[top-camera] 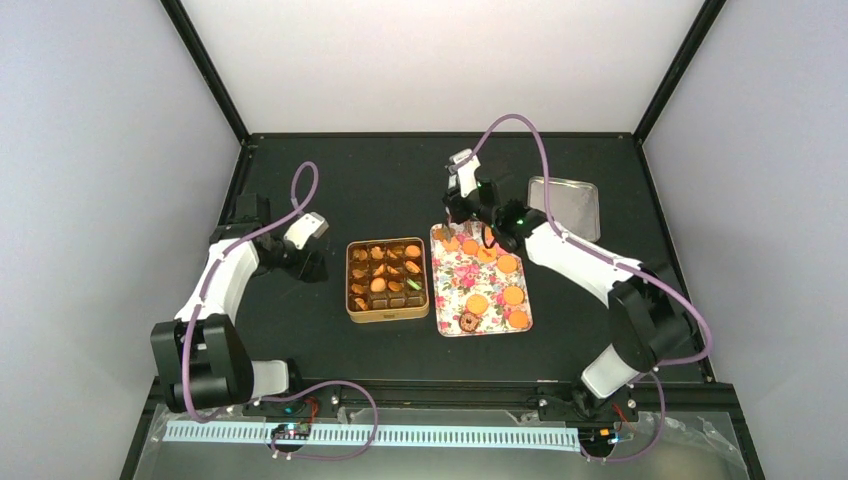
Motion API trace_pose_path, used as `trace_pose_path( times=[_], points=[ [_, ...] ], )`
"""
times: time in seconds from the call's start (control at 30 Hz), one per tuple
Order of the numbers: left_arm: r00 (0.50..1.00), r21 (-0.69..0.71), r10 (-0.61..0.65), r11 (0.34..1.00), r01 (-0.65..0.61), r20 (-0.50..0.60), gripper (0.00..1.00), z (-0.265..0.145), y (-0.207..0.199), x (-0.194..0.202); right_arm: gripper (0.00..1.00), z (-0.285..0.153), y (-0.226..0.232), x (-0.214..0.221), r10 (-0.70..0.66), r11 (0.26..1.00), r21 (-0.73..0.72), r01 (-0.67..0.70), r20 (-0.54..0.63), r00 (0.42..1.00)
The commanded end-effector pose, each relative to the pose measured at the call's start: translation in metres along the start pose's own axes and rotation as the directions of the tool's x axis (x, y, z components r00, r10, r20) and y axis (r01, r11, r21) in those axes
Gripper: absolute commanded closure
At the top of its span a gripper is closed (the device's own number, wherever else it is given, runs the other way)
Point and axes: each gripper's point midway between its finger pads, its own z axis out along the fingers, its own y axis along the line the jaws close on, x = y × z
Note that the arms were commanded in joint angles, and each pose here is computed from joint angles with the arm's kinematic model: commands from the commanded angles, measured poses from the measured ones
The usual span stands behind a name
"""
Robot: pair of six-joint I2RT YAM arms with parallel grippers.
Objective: Pack the cookies
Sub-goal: Pick up the fake cookies from the plate.
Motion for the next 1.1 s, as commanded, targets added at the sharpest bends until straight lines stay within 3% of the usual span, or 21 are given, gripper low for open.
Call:
trace_pose_path(
  times=[0.0,0.3,0.47,0.7,0.9,1.07],
  points=[
    [0.997,-0.003,0.037,0.999,-0.037,0.062,0.28,-0.02,-0.007,-0.016,0.59,0.012,0.006,-0.012,0.012,0.999,-0.042,-0.01,0.042,0.999],
    [0.997,-0.011,0.043,0.999,-0.043,0.065,0.28,-0.023,-0.006,-0.019,0.63,0.024,0.012,0.017,0.042,0.996,-0.074,-0.042,-0.009,0.999],
    [0.997,-0.008,0.041,0.999,-0.04,0.068,0.28,-0.022,-0.007,-0.019,0.74,0.016,0.011,0.022,0.042,0.997,-0.07,-0.042,-0.006,0.999],
    [0.997,0.0,0.036,0.999,-0.036,0.069,0.28,-0.021,-0.009,-0.017,0.85,-0.015,0.01,-0.004,0.036,0.997,-0.067,-0.031,0.066,0.997],
    [0.996,0.0,0.033,0.999,-0.033,0.082,0.28,-0.022,-0.009,-0.02,0.85,-0.049,0.021,-0.025,0.025,0.996,-0.088,-0.014,0.123,0.992],
    [0.997,0.001,0.029,1.0,-0.029,0.076,0.28,-0.019,-0.008,-0.018,0.85,-0.079,0.063,-0.036,-0.002,0.987,-0.159,0.031,0.177,0.984]
  ],
)
